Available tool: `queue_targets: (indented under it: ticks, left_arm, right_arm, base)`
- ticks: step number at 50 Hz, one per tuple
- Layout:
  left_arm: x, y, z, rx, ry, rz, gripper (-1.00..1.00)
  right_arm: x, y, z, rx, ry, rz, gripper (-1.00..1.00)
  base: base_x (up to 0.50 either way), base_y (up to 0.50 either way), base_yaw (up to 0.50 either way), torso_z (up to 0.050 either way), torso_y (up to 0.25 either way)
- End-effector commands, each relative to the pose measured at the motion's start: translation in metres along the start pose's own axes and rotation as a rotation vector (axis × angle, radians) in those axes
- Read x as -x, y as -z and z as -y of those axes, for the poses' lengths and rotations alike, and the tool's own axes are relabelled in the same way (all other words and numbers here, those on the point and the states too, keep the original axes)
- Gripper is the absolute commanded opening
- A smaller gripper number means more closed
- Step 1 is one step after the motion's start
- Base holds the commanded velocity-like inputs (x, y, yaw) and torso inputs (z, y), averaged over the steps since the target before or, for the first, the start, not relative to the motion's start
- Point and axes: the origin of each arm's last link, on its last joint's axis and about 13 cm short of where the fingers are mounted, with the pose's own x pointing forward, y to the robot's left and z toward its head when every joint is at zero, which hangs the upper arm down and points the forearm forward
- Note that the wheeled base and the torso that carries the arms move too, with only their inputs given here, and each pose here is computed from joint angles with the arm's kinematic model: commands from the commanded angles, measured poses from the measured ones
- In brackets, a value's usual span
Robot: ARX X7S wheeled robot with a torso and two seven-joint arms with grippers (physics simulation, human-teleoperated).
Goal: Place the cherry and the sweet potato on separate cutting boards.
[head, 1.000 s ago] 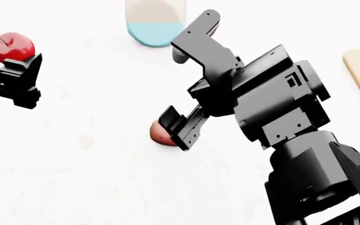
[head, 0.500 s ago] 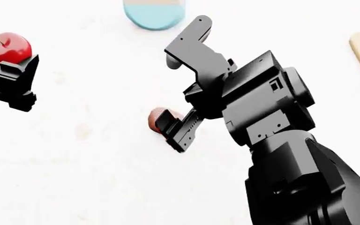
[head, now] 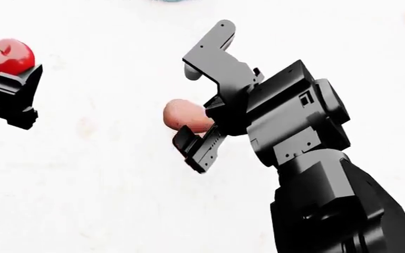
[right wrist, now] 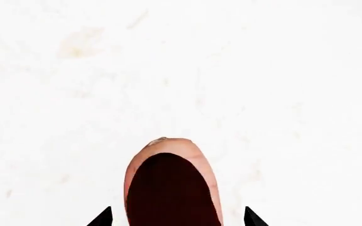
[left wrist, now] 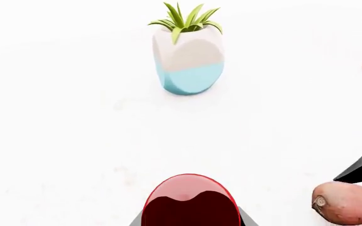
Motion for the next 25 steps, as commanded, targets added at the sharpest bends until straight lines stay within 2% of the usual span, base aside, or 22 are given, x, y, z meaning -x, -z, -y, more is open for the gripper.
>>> queue_targets:
  ticks: [1,17,23,25]
  left_arm:
    - [0.0,-0.001,-0.001,0.029,-0.012,0.002,-1.0]
    - [-0.006,0.002,0.011,0.041,0.011,0.013,-1.0]
    - [-0.005,0.003,0.011,0.057,0.01,0.011,-1.0]
    - [-0.005,0.003,0.011,0.048,0.022,0.014,-1.0]
  right_arm:
    - [-0.003,0.002,-0.001,0.009,0.009,0.001,-1.0]
    - [0.017,-0.012,0.004,-0.023,0.054,0.09,-1.0]
    - [0.021,-0.007,0.004,-0.103,0.117,0.118,-1.0]
    - [0.025,-0.006,0.004,-0.092,0.132,0.129,-1.0]
  base:
    - [0.0,0.0,0.0,0.0,0.0]
    - [0.0,0.0,0.0,0.0,0.0]
    - [0.0,0.0,0.0,0.0,0.0]
    - [0.0,0.0,0.0,0.0,0.188]
